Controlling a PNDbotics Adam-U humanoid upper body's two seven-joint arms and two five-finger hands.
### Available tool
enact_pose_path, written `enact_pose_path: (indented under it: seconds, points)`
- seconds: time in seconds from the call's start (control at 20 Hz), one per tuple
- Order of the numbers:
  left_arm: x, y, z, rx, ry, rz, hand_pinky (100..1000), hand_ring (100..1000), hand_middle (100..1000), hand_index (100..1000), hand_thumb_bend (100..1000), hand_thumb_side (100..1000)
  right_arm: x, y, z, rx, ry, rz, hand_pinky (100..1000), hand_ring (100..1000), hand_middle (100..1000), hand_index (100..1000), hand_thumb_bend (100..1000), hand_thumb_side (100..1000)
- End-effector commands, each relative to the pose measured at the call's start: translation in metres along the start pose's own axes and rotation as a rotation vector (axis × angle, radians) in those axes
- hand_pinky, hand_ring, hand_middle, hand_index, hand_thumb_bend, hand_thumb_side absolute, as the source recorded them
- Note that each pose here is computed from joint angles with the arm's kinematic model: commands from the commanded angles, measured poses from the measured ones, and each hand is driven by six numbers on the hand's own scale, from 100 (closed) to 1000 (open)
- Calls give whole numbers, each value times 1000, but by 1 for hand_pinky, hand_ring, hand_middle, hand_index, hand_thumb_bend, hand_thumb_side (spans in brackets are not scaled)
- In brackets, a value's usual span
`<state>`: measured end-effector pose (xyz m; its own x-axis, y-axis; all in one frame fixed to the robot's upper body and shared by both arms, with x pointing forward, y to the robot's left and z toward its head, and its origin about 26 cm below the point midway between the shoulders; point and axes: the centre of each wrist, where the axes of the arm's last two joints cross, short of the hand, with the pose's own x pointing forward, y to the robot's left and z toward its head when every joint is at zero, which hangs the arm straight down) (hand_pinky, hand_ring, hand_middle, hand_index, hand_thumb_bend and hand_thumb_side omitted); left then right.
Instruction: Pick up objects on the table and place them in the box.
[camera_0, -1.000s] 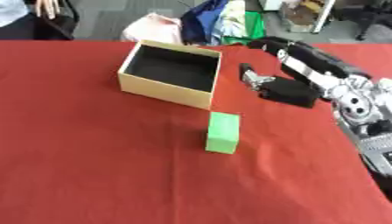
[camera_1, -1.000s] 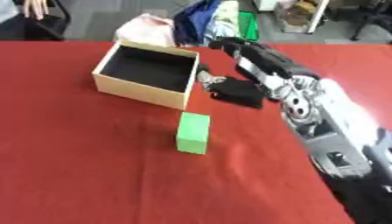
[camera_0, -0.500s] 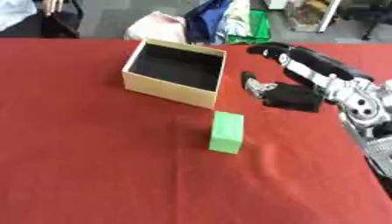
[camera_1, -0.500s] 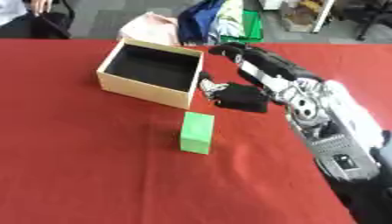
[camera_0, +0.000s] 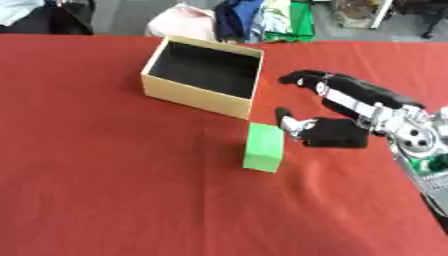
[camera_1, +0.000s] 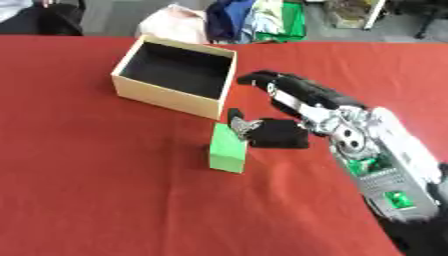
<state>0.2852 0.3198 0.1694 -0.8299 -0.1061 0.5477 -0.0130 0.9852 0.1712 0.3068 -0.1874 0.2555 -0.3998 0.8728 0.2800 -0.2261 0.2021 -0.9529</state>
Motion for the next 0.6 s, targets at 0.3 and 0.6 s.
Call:
enact_pose_path:
  seconds: [0.3, 0.6]
  points:
    - [6, 1, -8, -15, -29, -15, 598, 584, 721, 888, 100, 540, 10, -4, 1, -31, 63, 113, 746, 831, 833, 1000, 100, 728]
    - [6, 1, -8, -20, -30, -12, 600, 585, 721, 888, 100, 539, 13, -2, 0, 4, 66, 136, 540, 831, 849, 1000, 100, 862]
